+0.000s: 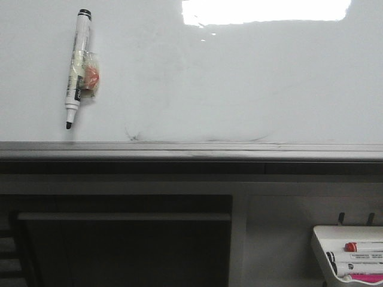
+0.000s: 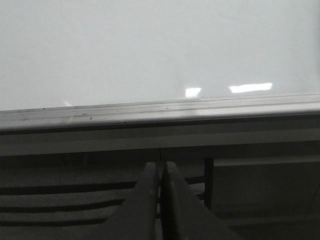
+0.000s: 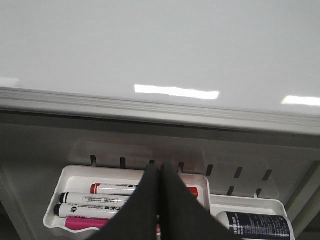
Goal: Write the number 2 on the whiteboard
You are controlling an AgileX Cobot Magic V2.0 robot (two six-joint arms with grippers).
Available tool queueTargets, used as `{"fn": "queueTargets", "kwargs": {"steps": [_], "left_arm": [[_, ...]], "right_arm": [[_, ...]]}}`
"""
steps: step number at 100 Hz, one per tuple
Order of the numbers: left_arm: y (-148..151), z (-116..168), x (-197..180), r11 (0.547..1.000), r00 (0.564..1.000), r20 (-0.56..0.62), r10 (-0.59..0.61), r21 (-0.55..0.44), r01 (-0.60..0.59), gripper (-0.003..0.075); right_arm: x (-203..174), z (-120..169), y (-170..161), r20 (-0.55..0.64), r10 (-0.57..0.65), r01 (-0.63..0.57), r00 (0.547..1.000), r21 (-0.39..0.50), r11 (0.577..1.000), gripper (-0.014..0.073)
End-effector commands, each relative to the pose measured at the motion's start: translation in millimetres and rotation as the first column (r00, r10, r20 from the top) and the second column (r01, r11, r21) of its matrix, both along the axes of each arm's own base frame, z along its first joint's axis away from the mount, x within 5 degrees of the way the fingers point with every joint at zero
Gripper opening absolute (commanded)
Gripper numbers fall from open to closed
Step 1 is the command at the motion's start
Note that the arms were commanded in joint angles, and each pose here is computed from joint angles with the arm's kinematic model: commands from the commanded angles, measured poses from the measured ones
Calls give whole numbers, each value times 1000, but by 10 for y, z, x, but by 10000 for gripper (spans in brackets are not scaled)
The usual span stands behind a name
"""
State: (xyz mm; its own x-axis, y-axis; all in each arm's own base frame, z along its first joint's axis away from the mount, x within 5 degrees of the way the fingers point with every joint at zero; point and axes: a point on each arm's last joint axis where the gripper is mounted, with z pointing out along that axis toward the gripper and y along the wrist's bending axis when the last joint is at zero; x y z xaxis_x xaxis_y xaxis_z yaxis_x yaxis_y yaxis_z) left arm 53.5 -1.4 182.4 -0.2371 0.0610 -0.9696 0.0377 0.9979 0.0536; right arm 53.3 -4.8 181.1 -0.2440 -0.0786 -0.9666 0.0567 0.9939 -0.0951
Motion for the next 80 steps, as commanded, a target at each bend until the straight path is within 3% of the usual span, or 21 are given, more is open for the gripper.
{"fn": "queueTargets", "kwargs": {"steps": [1,66,80], "left_arm": [[-1,-23,3,1000,998,57,1,-10,0,-19],[-1,-23,3,1000,998,57,1,-8,0,-19],[-4,93,17,999,983,183,6,-45,2,-19]], "right_arm": [[-3,-31,-2,35,-5,5,999,-6,1000,-60],[-3,-31,-2,35,-5,5,999,-6,1000,-60],[4,5,-1,76,-3,4,997,-9,1000,-60]]}}
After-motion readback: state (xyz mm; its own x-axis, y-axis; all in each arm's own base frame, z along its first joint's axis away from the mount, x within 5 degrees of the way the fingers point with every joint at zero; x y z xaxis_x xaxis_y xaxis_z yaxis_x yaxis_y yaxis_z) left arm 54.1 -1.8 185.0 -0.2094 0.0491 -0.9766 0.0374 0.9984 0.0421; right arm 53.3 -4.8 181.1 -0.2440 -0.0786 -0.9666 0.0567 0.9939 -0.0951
